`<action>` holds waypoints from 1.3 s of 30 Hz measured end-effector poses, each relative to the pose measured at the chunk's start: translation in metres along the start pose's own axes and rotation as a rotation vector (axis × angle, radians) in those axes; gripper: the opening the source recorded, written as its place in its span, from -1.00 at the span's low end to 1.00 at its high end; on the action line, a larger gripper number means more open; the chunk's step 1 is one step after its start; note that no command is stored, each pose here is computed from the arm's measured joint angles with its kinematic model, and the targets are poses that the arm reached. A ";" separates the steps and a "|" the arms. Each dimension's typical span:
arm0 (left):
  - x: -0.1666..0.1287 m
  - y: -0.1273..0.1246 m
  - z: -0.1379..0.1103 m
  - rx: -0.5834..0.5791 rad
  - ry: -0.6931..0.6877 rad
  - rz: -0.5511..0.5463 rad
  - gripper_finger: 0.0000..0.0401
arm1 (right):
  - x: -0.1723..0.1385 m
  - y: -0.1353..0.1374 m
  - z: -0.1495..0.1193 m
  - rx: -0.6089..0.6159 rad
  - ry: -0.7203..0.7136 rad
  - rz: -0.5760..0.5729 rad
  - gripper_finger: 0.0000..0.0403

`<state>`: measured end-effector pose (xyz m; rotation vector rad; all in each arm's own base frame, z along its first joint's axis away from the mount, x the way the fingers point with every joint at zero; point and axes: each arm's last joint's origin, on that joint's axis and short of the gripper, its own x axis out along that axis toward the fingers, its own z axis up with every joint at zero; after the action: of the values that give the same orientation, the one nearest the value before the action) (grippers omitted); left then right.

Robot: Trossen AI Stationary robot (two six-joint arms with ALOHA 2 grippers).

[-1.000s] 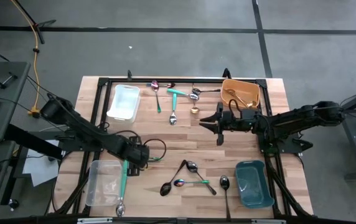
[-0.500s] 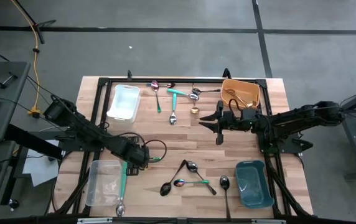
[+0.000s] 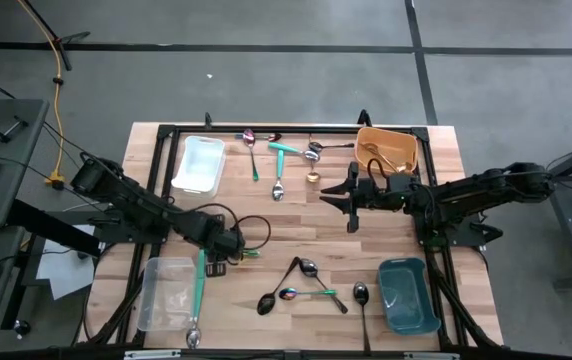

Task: Sort silverware by color (type)
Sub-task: Put the violet spoon into the white bin

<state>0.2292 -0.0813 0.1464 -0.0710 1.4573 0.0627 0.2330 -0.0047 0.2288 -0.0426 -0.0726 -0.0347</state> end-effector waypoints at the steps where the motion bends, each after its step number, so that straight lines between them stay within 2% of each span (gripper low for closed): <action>1: 0.000 0.000 0.000 0.015 0.003 -0.009 -0.51 | 0.000 0.000 0.000 0.000 0.002 0.000 -0.66; 7: 0.001 -0.002 0.000 0.029 0.014 -0.027 -0.50 | 0.000 0.000 0.000 -0.002 0.005 0.000 -0.66; 15: 0.019 -0.003 0.001 0.045 0.084 0.004 -0.49 | 0.000 0.000 -0.001 -0.001 0.012 0.000 -0.66; 21: 0.021 -0.003 0.001 0.041 0.091 0.017 -0.50 | 0.000 0.000 -0.002 0.000 0.019 0.001 -0.66; 26: 0.019 -0.001 0.001 0.017 0.076 0.027 -0.65 | 0.000 0.000 -0.002 0.001 0.021 0.001 -0.66; 30: 0.007 0.001 0.006 0.040 0.037 0.060 -0.93 | 0.000 0.000 -0.002 0.018 0.021 0.001 -0.66; 36: -0.033 0.008 0.016 0.069 -0.110 0.118 -0.94 | 0.000 0.000 -0.002 0.017 0.021 0.001 -0.66; 39: -0.058 0.014 0.019 0.055 -0.260 0.156 -0.97 | 0.000 0.000 -0.002 0.016 0.021 0.001 -0.66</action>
<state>0.2404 -0.0653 0.2063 0.0929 1.2016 0.1539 0.2331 -0.0046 0.2269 -0.0258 -0.0521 -0.0335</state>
